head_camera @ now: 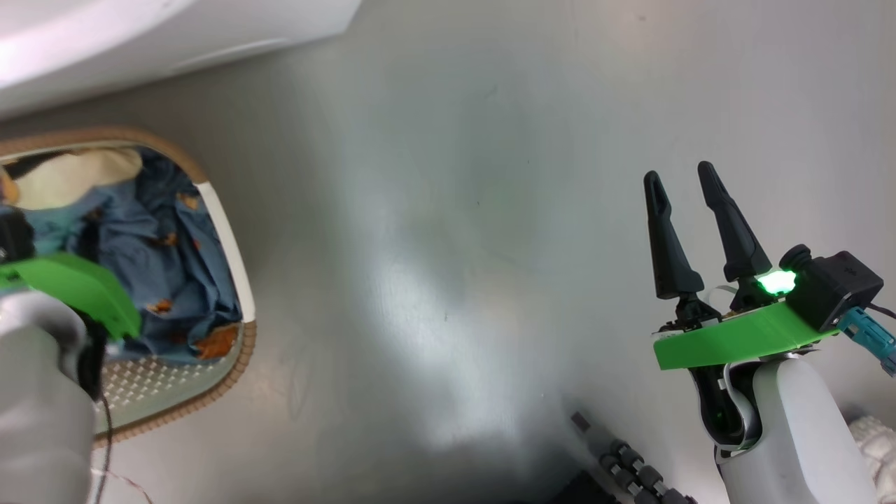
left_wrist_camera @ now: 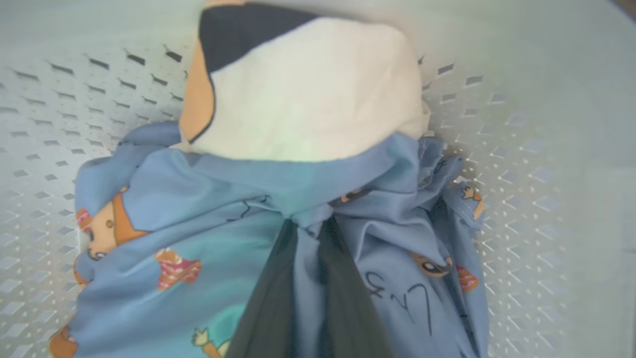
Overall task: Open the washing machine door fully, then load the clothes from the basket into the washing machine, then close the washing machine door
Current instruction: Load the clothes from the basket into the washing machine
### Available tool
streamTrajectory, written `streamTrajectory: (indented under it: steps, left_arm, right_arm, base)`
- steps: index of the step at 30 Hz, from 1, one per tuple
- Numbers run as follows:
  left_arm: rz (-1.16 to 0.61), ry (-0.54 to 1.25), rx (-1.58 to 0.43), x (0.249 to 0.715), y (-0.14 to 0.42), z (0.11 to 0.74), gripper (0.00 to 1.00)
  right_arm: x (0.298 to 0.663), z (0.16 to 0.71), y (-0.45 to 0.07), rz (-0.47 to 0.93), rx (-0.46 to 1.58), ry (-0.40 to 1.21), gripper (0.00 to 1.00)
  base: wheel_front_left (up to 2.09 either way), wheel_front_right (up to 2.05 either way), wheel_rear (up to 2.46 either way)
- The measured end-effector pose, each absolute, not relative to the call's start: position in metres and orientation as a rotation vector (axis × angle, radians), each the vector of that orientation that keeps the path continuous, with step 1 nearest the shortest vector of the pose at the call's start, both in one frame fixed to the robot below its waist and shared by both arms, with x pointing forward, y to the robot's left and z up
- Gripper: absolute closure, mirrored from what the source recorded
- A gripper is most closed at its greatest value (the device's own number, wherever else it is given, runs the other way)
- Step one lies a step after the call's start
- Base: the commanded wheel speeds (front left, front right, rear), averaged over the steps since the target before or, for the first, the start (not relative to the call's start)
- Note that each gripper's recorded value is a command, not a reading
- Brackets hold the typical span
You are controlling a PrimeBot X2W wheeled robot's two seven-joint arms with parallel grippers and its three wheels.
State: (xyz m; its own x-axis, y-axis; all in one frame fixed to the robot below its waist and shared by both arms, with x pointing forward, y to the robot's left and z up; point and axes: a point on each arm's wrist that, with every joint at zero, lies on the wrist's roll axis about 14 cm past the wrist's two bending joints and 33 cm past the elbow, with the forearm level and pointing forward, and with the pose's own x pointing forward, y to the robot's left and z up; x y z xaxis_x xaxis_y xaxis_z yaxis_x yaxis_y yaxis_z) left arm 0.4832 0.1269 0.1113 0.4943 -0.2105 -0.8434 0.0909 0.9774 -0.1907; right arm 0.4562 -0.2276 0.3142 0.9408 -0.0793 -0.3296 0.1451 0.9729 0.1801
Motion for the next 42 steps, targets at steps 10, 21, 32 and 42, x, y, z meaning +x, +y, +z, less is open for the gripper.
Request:
streamTrajectory:
  steps: [10, 21, 32, 42]
  left_arm:
    - [-0.145, 0.887, -0.206, 0.463, 0.126, 0.161, 1.00]
    - [-0.124, 0.681, -0.279, 0.466, 0.132, 0.236, 1.00]
    - [-0.080, 0.459, -0.308, 0.452, 0.149, 0.315, 1.00]
    - [-0.046, 0.249, -0.304, 0.438, 0.164, 0.386, 1.00]
  right_arm:
    - [0.465, 0.356, -0.219, -0.076, 0.196, 0.232, 0.00]
    - [0.456, 0.399, -0.214, -0.063, 0.201, 0.147, 0.00]
    - [0.448, 0.443, -0.199, -0.016, 0.224, 0.052, 0.00]
    - [0.430, 0.468, -0.192, 0.006, 0.235, 0.005, 0.00]
  base:
    - [0.00, 0.00, 0.00]
    - [0.00, 0.00, 0.00]
    - [0.00, 0.00, 0.00]
    - [0.00, 0.00, 0.00]
